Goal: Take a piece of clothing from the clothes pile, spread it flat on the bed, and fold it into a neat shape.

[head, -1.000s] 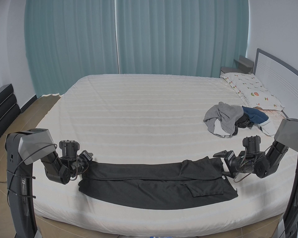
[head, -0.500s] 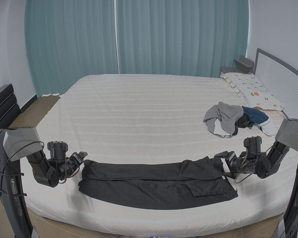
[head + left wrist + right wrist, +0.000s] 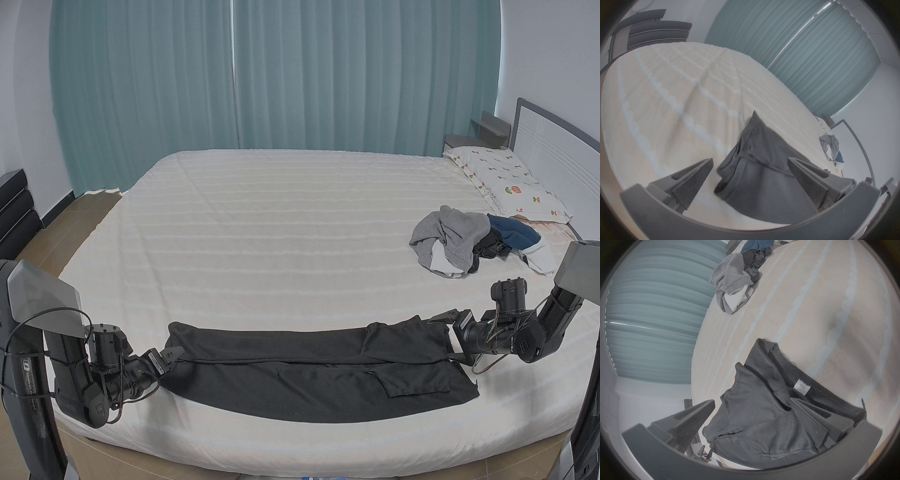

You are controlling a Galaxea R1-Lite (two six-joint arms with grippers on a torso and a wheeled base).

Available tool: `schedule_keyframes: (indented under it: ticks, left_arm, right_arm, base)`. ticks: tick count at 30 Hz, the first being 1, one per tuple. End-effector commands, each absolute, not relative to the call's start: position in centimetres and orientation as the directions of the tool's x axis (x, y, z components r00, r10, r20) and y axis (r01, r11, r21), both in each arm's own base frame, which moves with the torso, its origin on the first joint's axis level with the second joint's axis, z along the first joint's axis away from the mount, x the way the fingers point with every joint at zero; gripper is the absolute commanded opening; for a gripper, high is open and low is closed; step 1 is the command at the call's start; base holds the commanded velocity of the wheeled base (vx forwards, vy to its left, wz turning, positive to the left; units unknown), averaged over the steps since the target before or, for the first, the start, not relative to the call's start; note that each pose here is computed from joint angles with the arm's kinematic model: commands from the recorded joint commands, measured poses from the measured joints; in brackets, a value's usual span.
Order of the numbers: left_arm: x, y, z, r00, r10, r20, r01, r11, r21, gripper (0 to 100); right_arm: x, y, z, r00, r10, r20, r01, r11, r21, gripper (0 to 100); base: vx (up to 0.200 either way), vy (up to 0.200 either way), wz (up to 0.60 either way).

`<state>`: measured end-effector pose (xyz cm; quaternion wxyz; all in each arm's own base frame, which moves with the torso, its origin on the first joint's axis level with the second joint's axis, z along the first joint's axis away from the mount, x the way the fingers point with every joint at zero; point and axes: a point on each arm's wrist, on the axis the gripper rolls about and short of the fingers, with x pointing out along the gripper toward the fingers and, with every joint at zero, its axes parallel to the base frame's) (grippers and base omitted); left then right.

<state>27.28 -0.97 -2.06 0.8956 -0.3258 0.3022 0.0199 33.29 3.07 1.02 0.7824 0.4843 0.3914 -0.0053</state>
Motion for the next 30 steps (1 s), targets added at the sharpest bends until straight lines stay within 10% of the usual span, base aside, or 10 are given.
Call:
schedule_keyframes:
  ticks: [1, 12, 13, 30]
  left_arm:
    - [26.2, -1.4, -3.4, 0.773, -0.168, -0.612, -0.258, 0.798, -0.545, 100]
    - [27.2, -1.3, -4.7, 0.767, -0.157, -0.622, -0.272, 0.799, -0.537, 100]
    - [27.1, -1.3, -4.7, 0.764, -0.155, -0.626, -0.276, 0.798, -0.535, 0]
    - [22.8, -0.9, -3.4, 0.715, -0.070, -0.695, -0.368, 0.809, -0.459, 0]
  right_arm:
    - [33.1, 3.1, 0.9, 0.689, 0.373, -0.621, 0.390, 0.531, 0.752, 100]
    - [33.1, 3.1, 0.9, 0.689, 0.373, -0.621, 0.390, 0.531, 0.752, 100]
    - [33.1, 3.1, 0.9, 0.689, 0.373, -0.621, 0.390, 0.531, 0.752, 100]
    - [32.6, 3.3, 0.7, 0.702, 0.380, -0.602, 0.366, 0.533, 0.763, 100]
  base:
    - [0.000, 0.000, 0.00]
    - [0.000, 0.000, 0.00]
    - [0.000, 0.000, 0.00]
    - [0.000, 0.000, 0.00]
